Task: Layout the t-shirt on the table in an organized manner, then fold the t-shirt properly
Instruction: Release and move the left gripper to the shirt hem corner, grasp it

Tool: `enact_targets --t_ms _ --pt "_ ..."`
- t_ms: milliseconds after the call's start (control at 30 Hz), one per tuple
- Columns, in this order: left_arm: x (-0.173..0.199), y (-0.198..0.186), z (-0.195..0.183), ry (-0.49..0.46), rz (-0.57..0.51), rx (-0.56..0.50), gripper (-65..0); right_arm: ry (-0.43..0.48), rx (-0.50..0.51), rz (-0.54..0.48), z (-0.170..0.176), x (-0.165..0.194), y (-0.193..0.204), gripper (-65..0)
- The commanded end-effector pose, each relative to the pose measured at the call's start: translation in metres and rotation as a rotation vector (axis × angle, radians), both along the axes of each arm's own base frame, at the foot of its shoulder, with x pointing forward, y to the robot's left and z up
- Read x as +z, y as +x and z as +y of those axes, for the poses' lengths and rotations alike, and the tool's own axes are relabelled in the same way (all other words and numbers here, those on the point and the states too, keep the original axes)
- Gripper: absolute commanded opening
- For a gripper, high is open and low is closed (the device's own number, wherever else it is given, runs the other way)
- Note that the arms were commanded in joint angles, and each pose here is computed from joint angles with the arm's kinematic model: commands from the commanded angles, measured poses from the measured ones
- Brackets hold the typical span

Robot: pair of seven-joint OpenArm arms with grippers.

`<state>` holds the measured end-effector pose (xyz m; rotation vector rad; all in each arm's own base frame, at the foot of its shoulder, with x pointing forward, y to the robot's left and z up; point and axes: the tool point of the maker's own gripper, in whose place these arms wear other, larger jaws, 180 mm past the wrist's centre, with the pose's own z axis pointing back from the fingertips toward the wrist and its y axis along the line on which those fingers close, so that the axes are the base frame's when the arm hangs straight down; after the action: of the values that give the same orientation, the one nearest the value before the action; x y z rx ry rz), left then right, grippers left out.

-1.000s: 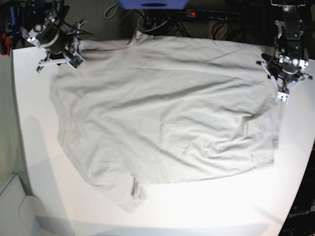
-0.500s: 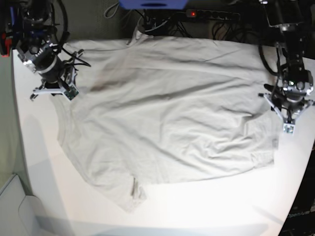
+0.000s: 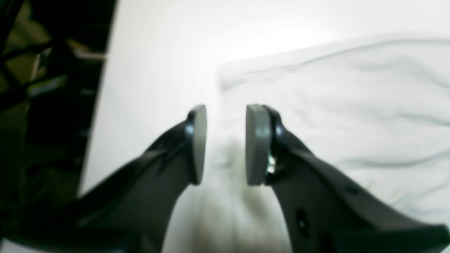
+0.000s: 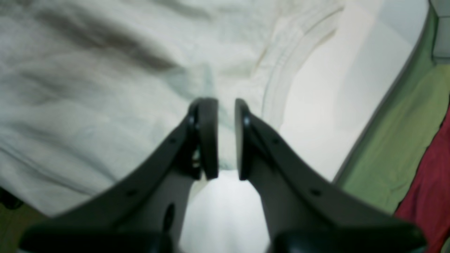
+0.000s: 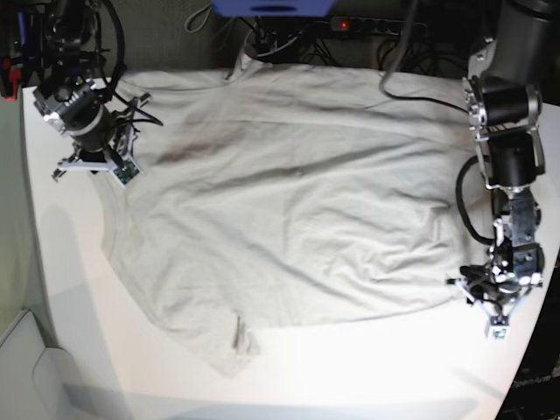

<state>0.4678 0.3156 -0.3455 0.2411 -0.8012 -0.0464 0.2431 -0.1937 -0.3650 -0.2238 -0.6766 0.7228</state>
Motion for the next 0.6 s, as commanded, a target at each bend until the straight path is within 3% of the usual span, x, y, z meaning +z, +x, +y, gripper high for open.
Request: enact_targets --t_ms 0,167,367,567 --pt "0.024 0.021 0.002 0.016 -0.068 -0.01 -46.4 -0.003 0.011 -0.03 -0.001 0.009 0.005 -57.7" --pt "-0.022 0.034 -0.033 -0.079 -0.017 -0.047 -46.4 -0.003 0.011 -0.036 -0.001 0.01 0.007 -57.7" --pt "-0.053 0.028 -0.033 -0.134 -0.021 -0.03 -46.4 -0.002 0.012 -0.039 -0.001 0.011 0.008 -57.7" --pt "-0.062 0.015 -0.013 -0.115 -0.07 -0.014 -46.4 -0.003 0.011 -0.031 -0.001 0.009 0.006 -57.7"
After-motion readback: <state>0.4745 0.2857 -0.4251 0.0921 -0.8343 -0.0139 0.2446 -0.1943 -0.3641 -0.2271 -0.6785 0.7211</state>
